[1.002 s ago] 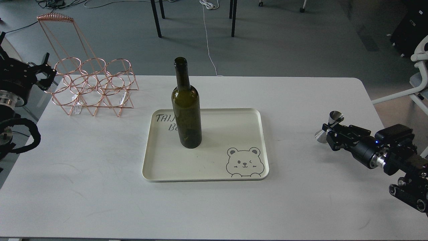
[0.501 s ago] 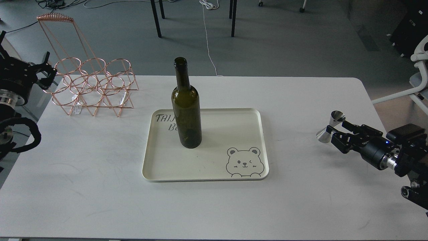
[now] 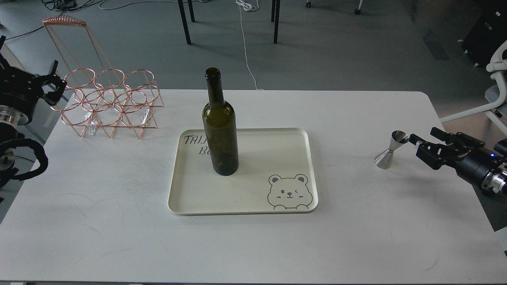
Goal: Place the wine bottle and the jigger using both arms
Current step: 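Lower the jigger onto the table, open and withdraw the right gripper, then reach the left gripper toward the neck of the green wine bottle, then grasp the bottle with the left gripper and lift it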
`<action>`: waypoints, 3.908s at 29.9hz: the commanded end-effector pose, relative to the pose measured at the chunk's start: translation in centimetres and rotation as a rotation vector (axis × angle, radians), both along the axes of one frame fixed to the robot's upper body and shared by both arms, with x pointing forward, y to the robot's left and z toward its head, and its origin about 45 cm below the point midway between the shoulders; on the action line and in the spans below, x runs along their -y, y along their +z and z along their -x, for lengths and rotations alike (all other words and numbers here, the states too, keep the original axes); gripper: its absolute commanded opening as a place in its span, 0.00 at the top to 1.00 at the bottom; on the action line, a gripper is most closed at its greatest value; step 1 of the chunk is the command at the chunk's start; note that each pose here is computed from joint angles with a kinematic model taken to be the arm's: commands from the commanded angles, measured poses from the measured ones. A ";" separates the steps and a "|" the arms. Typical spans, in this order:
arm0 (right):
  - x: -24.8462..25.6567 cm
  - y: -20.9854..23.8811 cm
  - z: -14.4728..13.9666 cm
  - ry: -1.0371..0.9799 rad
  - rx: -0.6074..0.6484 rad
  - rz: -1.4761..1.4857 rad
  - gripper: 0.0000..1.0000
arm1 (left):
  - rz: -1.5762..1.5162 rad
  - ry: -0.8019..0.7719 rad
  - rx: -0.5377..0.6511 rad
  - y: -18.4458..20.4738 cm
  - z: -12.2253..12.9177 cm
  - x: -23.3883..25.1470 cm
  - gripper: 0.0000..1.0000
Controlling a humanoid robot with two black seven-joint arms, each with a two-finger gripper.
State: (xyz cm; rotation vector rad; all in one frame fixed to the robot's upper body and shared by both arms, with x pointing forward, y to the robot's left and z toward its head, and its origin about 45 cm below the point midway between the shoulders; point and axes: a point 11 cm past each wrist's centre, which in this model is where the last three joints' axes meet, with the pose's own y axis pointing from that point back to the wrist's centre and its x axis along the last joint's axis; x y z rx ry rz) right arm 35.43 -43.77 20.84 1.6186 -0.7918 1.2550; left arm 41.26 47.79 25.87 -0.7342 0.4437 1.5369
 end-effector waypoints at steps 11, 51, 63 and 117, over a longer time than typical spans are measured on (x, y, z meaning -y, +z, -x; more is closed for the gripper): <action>-6.0 13.9 -11.1 -0.123 0.342 -0.433 0.18 | -0.083 -0.106 -0.032 1.3 0.0 0.7 0.02; 1.9 7.5 -10.8 -0.304 0.021 -2.272 0.02 | -1.866 -0.814 0.533 9.4 8.5 21.0 0.02; 2.1 7.8 -10.9 -0.296 0.039 -2.293 0.02 | -2.172 -0.548 0.810 6.8 6.4 25.9 0.02; 3.4 6.5 -10.1 -0.352 0.063 -2.265 0.02 | -2.096 -0.562 0.690 1.7 3.8 26.5 0.70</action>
